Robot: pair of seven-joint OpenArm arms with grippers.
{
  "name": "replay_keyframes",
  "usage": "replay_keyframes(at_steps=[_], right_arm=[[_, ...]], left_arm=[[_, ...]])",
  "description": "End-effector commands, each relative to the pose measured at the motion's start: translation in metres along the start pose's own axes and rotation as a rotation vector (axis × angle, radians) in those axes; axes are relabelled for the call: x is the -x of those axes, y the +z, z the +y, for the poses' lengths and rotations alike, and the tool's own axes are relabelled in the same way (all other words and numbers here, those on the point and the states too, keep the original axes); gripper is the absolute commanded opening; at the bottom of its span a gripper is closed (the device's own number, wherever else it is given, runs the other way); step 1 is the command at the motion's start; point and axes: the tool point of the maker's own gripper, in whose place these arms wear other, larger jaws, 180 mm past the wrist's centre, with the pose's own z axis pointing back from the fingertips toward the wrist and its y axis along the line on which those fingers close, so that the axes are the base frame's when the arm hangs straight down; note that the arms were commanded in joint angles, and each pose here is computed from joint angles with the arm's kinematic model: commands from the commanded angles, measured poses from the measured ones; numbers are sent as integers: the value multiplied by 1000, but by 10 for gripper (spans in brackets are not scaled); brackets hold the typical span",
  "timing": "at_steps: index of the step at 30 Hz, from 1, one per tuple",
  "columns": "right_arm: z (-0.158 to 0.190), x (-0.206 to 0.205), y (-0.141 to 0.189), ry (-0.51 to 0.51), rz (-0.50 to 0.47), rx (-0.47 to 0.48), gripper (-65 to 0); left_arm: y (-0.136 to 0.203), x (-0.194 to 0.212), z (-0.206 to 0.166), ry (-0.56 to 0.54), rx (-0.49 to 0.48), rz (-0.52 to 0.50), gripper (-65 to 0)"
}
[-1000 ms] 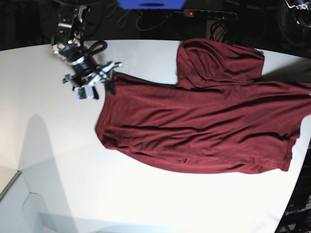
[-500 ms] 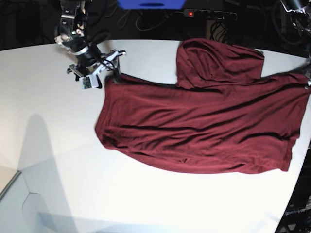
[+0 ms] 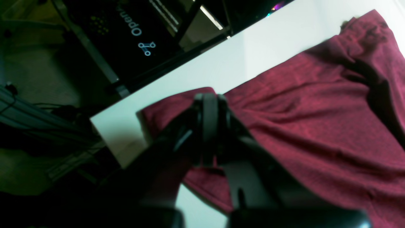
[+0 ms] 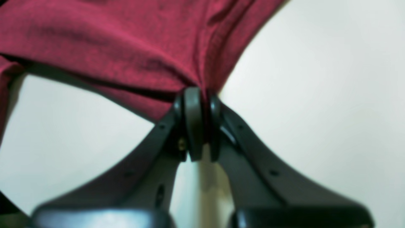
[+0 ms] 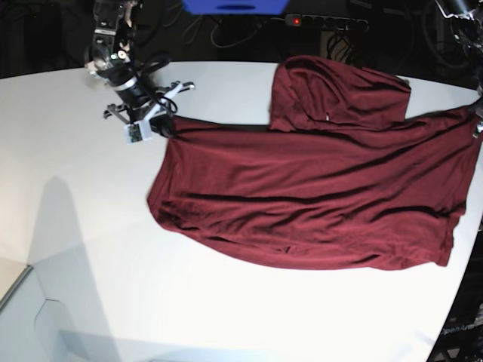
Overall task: Layout the t-shirt on the table in an organized manner, then fold the t-shirt properly
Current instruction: 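Release the shirt with both grippers and move the left gripper to the hem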
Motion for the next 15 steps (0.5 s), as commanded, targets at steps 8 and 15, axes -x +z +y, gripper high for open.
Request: replay_keyframes(at_steps=[8,15], right_arm=[[5,-35,35,68,-109,16,-650],[-3,-31,39,67,-99,37,-650]], left_arm=[[13,-51,-34,-18,91,-148,-650],[11,-45,-94,27,199,-158,-646]])
